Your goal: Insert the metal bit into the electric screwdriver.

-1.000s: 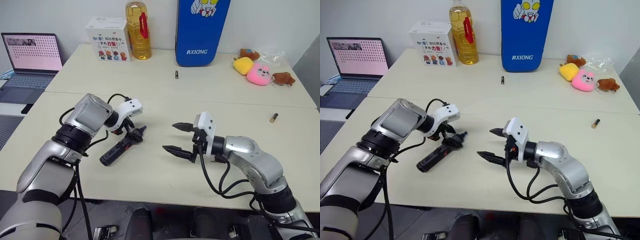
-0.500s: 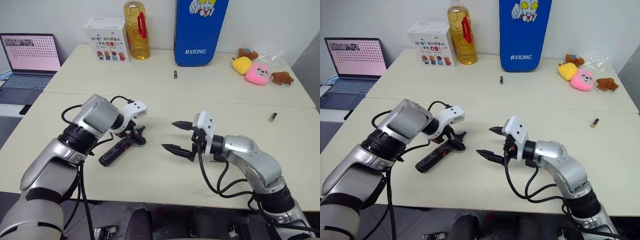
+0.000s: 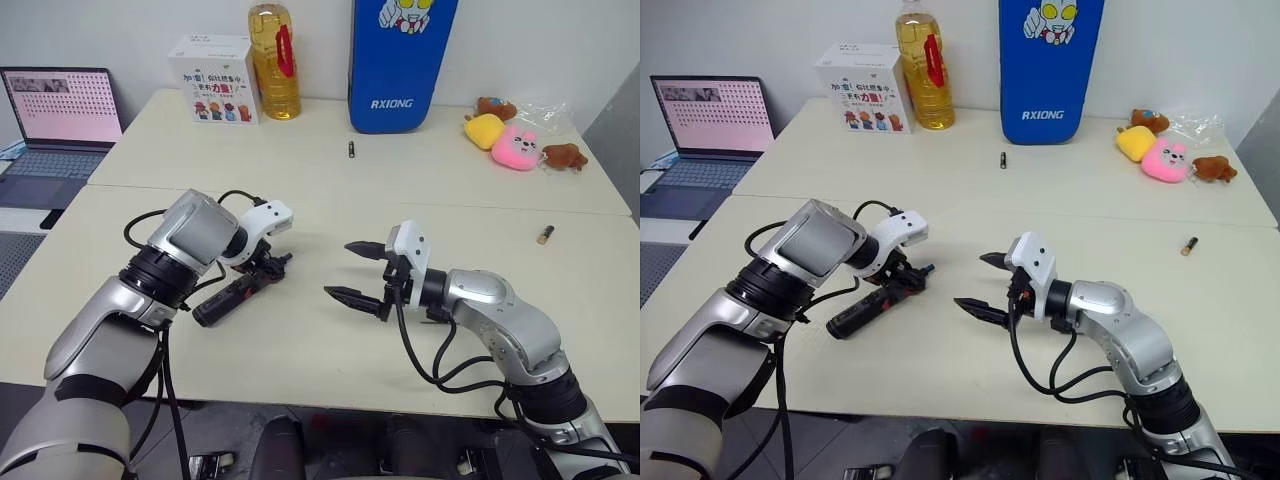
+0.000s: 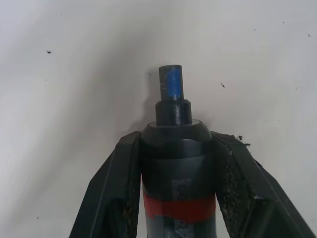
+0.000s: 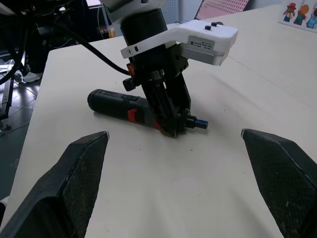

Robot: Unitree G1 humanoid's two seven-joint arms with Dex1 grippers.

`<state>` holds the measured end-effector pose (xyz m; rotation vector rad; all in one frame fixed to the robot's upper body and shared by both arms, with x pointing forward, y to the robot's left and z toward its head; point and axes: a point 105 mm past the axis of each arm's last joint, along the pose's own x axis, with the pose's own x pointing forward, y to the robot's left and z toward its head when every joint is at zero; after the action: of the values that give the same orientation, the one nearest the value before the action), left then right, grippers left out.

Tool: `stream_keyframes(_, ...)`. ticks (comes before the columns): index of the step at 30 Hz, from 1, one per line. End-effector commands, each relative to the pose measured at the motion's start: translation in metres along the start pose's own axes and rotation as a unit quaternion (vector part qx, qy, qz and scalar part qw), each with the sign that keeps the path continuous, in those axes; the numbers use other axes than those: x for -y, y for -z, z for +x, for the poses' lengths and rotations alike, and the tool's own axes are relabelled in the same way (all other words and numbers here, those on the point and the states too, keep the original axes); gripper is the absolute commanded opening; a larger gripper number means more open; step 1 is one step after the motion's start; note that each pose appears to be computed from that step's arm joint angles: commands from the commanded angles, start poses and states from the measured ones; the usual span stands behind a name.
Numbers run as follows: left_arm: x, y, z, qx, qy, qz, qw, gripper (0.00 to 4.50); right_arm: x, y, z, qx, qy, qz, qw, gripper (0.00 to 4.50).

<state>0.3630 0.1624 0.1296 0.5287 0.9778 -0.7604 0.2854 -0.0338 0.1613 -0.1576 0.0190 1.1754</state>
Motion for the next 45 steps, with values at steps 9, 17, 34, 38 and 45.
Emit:
stream_keyframes(9, 0.015, -0.076, -0.053, 0.222, 0.116, 0.056, 0.967, 1.67, 0.011, -0.023, -0.031, 0.022, 0.039, -0.019, 0.999, 4.5)
stream_keyframes(17, 0.037, -0.134, -0.101, 0.496, 0.083, 0.126, 0.855, 1.67, 0.018, -0.07, -0.076, 0.062, 0.092, 0.003, 0.994, 4.5)
stream_keyframes(34, 0.087, -0.115, -0.024, 0.63, 0.024, 0.062, 0.774, 1.67, 0.071, -0.008, -0.138, -0.226, 0.17, -0.087, 0.955, 4.5)
stream_keyframes(38, 0.092, -0.109, -0.02, 0.629, 0.016, 0.064, 0.775, 1.67, 0.056, 0.016, -0.148, -0.329, 0.033, -0.106, 0.938, 4.5)
stream_keyframes(45, 0.102, -0.109, -0.018, 0.635, 0.011, 0.055, 0.771, 1.67, 0.054, 0.054, -0.159, -0.417, -0.063, -0.107, 0.901, 4.5)
